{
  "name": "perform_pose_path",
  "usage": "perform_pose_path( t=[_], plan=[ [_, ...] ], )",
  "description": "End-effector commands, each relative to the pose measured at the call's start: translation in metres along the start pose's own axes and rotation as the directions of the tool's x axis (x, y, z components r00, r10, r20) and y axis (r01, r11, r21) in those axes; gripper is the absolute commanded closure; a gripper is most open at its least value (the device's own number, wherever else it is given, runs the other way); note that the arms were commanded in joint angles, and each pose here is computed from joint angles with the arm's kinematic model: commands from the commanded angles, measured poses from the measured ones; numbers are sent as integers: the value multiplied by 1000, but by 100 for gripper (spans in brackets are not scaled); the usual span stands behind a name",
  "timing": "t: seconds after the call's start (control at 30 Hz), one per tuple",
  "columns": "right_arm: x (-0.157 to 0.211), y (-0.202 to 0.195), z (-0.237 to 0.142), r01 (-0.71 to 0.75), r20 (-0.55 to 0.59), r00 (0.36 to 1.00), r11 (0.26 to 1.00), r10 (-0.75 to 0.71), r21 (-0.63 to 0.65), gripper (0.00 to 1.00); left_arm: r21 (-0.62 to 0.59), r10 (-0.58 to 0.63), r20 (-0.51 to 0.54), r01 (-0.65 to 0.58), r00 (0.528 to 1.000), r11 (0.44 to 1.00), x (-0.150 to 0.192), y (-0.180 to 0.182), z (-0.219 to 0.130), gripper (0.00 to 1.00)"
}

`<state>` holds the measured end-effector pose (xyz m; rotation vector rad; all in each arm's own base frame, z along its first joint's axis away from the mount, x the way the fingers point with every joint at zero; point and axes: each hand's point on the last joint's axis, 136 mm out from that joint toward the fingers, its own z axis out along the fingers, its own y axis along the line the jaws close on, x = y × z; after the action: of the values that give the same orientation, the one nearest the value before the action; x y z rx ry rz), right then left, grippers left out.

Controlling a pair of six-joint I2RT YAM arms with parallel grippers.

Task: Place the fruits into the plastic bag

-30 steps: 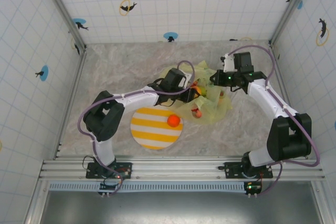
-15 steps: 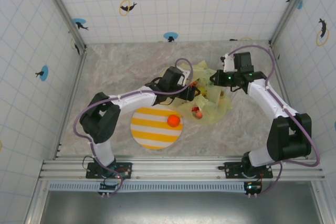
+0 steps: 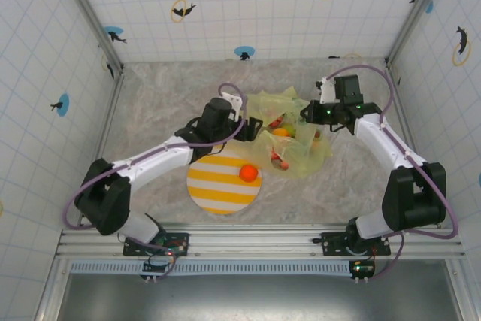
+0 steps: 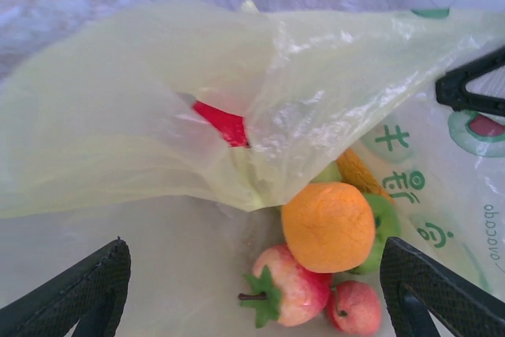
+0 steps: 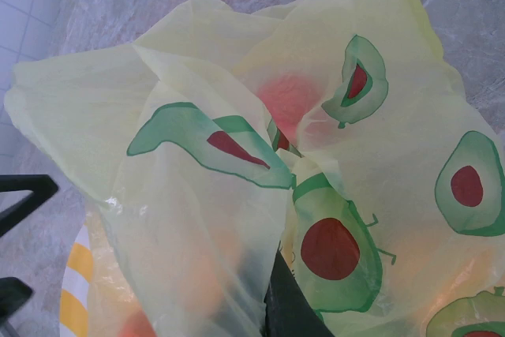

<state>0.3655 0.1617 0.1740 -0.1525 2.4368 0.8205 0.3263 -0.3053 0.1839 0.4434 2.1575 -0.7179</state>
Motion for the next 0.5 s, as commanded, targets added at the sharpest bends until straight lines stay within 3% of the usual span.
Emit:
perform_pose_path(
  t=[0.0, 0.13, 0.27, 0.47],
  plan=[
    [6, 1, 5, 1, -7, 1000, 1000, -1, -14, 94, -90, 26, 69, -19, 997, 996, -10, 20, -19, 16],
    [6, 2, 4, 3, -6, 1000, 1000, -3, -13, 94, -179, -16, 104, 35, 994, 983, -6, 43, -38, 17],
    [6, 1, 3, 6, -5, 1000, 1000, -6, -6, 94, -210, -93, 93, 111, 991, 971, 22, 57, -57, 16],
    [4, 1, 3, 10, -3, 1000, 1000, -10, -6, 94, -93, -204, 20, 205, 979, 974, 73, 45, -73, 15]
  ],
)
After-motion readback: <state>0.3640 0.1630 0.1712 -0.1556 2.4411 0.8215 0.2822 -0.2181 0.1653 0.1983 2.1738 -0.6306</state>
